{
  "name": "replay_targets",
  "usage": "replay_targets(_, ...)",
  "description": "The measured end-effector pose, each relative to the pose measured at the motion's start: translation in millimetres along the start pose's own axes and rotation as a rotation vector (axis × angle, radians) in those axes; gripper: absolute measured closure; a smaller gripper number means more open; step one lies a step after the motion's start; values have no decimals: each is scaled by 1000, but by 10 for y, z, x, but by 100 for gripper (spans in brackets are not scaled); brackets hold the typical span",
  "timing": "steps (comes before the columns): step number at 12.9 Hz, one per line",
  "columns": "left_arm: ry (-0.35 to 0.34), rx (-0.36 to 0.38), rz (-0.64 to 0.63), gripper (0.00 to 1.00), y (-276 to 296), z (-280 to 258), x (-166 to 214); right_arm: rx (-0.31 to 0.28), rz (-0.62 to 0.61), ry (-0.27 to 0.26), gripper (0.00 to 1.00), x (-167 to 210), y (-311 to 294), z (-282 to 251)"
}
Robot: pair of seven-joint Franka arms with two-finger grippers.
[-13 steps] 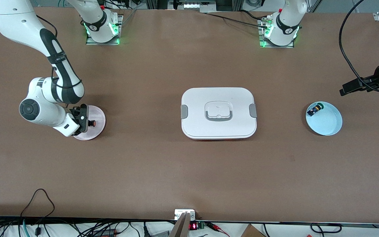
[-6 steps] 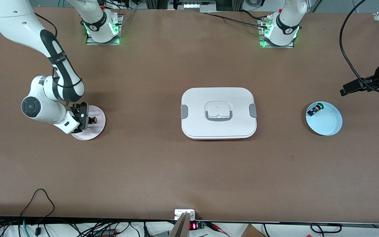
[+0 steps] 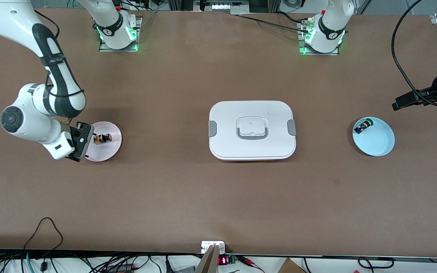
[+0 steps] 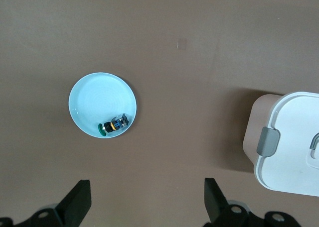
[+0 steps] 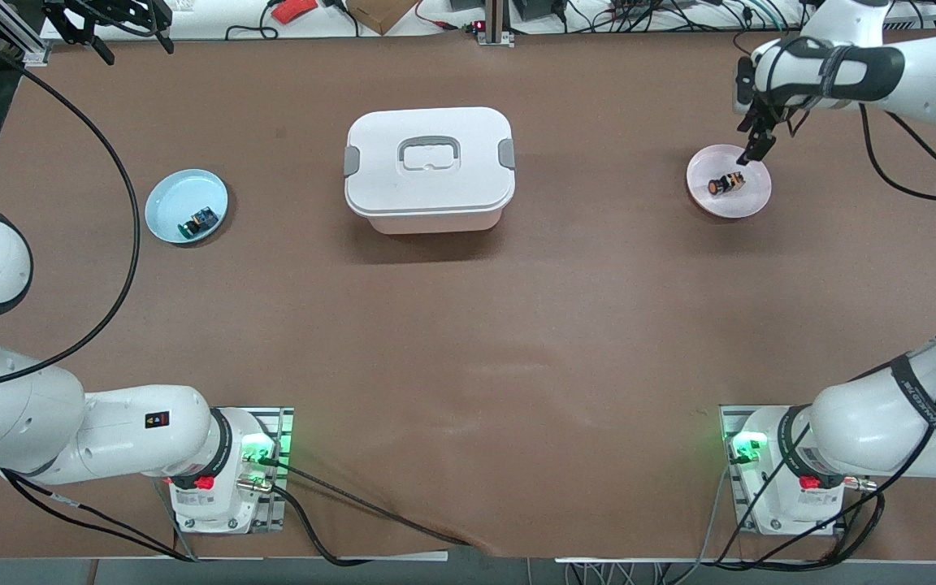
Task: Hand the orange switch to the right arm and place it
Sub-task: 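Lower the switch onto the white plate and open the right gripper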
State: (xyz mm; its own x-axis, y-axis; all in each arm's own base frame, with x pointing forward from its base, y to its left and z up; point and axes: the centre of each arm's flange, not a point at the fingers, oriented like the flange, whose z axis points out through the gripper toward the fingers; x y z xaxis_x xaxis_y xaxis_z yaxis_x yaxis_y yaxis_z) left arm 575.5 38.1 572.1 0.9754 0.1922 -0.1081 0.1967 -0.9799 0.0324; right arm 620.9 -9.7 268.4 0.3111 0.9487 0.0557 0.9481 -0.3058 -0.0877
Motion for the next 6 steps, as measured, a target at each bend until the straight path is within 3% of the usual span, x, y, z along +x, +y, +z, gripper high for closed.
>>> replay_targets(6,3,0,1,0,4,-9,-2,-26,431,27,0,495,-81,-849)
